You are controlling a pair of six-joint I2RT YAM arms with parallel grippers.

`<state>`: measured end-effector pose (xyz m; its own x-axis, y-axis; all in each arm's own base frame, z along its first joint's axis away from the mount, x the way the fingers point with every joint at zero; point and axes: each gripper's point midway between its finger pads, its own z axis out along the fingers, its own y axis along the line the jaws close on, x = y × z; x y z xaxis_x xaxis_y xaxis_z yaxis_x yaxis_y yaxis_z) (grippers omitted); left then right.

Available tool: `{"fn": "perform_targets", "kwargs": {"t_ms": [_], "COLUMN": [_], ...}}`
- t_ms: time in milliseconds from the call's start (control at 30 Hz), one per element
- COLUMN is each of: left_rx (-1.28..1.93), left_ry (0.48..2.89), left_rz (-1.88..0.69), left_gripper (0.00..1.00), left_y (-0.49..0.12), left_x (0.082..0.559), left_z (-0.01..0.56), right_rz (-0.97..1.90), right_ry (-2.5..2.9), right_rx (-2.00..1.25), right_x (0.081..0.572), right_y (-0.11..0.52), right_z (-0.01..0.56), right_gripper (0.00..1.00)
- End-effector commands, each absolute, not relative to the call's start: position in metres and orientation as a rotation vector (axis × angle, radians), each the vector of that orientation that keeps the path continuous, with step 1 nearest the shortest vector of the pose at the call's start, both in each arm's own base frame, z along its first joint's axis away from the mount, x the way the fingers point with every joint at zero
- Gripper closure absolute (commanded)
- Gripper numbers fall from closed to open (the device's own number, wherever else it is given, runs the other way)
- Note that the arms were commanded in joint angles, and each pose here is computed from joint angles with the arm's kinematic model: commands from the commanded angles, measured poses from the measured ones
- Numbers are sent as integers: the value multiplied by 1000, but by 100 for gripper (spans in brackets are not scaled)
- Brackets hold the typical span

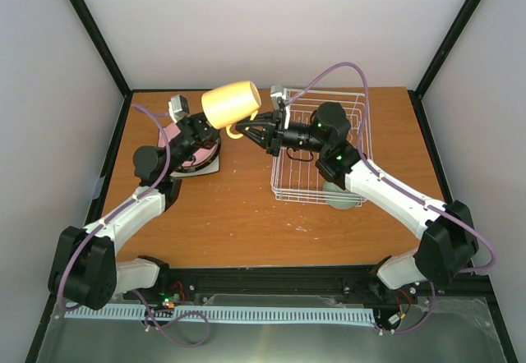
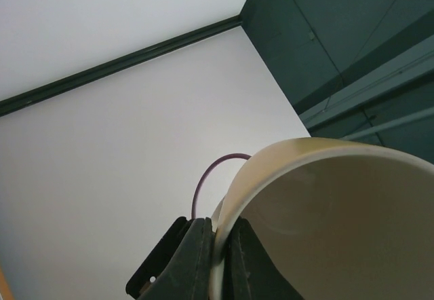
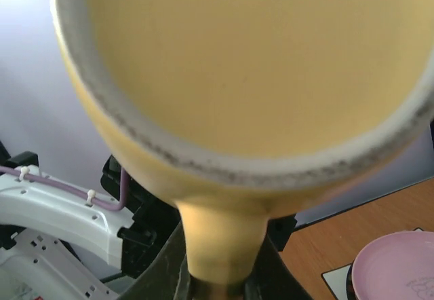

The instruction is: Load the mixed dishes into the dish rack

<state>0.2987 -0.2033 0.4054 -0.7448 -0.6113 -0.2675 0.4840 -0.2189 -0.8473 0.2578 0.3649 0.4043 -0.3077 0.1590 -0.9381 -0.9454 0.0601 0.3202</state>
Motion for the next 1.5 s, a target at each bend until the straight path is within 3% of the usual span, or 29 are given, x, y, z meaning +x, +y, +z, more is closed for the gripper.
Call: {"fn": "perform_targets", "kwargs": {"t_ms": [0, 167, 300, 500, 633, 933, 1200, 1467], "left_rx": [-107, -112, -141, -138, -69, -59, -205, -273], "left_ry": [1224, 1232, 1251, 1294, 1335, 1514, 1582, 1612], "left_rz": [-2040, -2040, -2041, -1995, -1883, -1284, -703, -308], "left_gripper": [99, 99, 91, 65, 56, 41, 37, 37], "left_y": [-196, -197, -197, -193, -187, -158, -90, -37], "left_x": [289, 291, 294, 298, 301, 317, 320, 310], "left_z": [431, 428, 422, 417, 428, 453, 448, 435], "right_rz": [1444, 1436, 1397, 1345, 1317, 1266, 1168, 909], "right_ry": [1286, 1279, 1286, 1295, 1269, 1265, 1325, 1566], "right_rx": [-947, -952, -938, -899, -881, -866, -821, -646], "right_x": [243, 241, 242, 244, 243, 244, 254, 285], "right_y": [372, 371, 367, 359, 353, 347, 330, 275], "right_z": [416, 418, 420, 421, 434, 442, 439, 403], "right_gripper": [97, 97, 97, 97, 97, 97, 97, 97]}}
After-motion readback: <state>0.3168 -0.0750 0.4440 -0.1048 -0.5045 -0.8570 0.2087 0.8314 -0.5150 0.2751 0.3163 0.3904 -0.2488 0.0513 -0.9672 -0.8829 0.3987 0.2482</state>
